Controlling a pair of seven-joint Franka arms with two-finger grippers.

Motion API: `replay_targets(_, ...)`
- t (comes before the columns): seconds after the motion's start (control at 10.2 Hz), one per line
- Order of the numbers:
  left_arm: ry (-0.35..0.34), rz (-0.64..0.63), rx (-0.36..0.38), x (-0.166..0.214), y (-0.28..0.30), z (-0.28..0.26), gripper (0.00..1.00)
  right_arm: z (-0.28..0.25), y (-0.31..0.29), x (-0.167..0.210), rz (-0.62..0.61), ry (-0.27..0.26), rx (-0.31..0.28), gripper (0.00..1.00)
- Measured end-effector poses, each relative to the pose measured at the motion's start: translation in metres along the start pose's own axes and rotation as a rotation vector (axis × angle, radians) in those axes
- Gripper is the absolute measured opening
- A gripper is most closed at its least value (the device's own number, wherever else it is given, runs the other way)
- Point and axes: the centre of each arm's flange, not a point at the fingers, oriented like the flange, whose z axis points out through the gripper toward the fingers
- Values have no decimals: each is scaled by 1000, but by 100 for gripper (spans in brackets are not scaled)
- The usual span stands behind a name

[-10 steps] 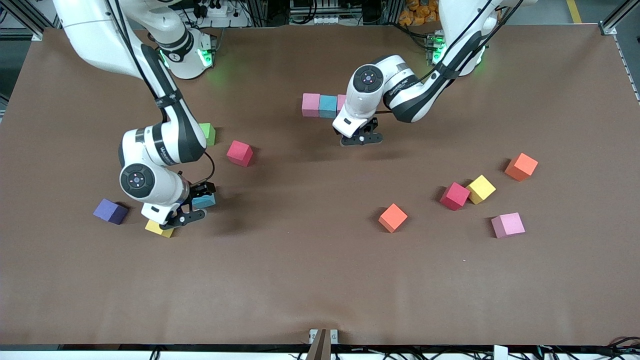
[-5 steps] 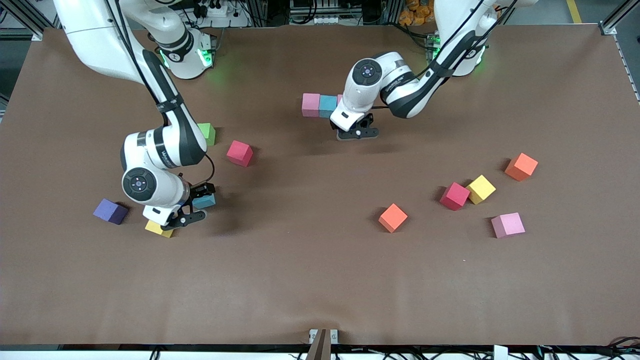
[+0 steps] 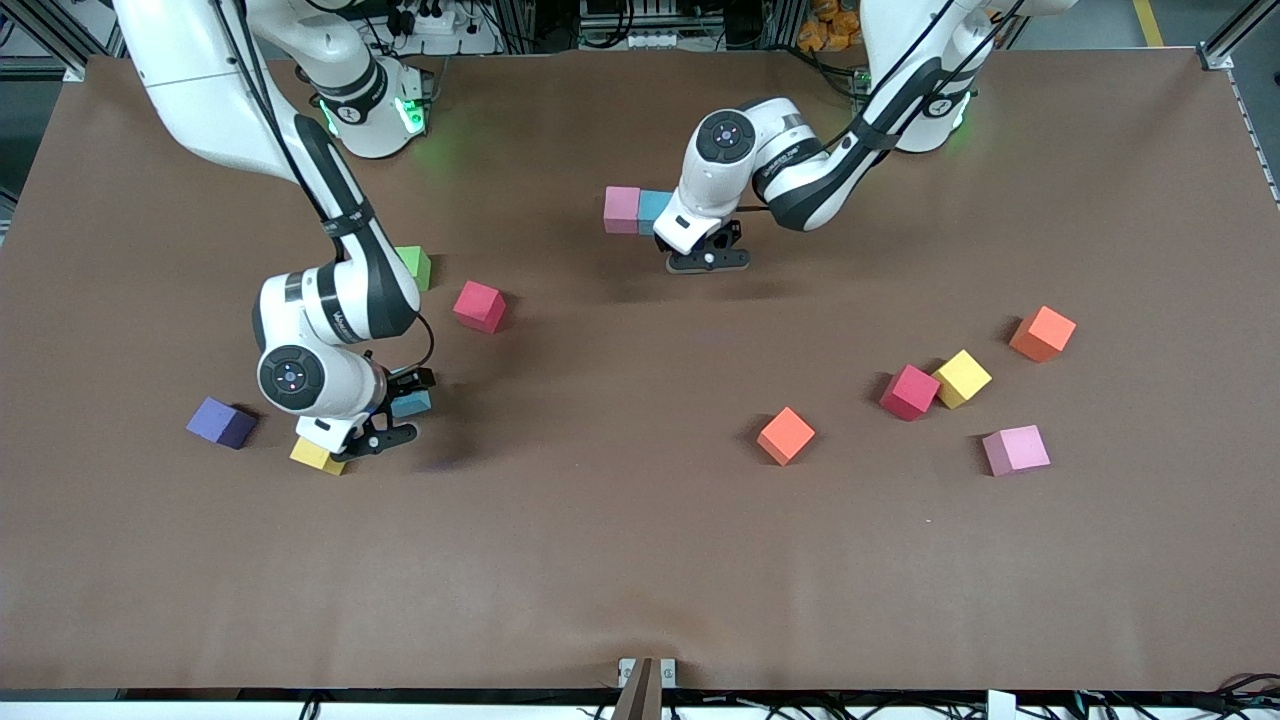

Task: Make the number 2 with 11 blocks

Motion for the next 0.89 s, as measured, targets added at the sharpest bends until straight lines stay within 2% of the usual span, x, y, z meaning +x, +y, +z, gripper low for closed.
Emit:
replay_targets(0.2,-4,3,4,-2,0,2,55,6,-4,1,10,-1,21,100)
replay_targets(0.59,-13,4,19,-4,-2,5,55,19,-3,1,12,4,21,100)
replay_targets(0.89,-19,5,33,-5,-3,6,55,20,-2,1,14,5,20,93)
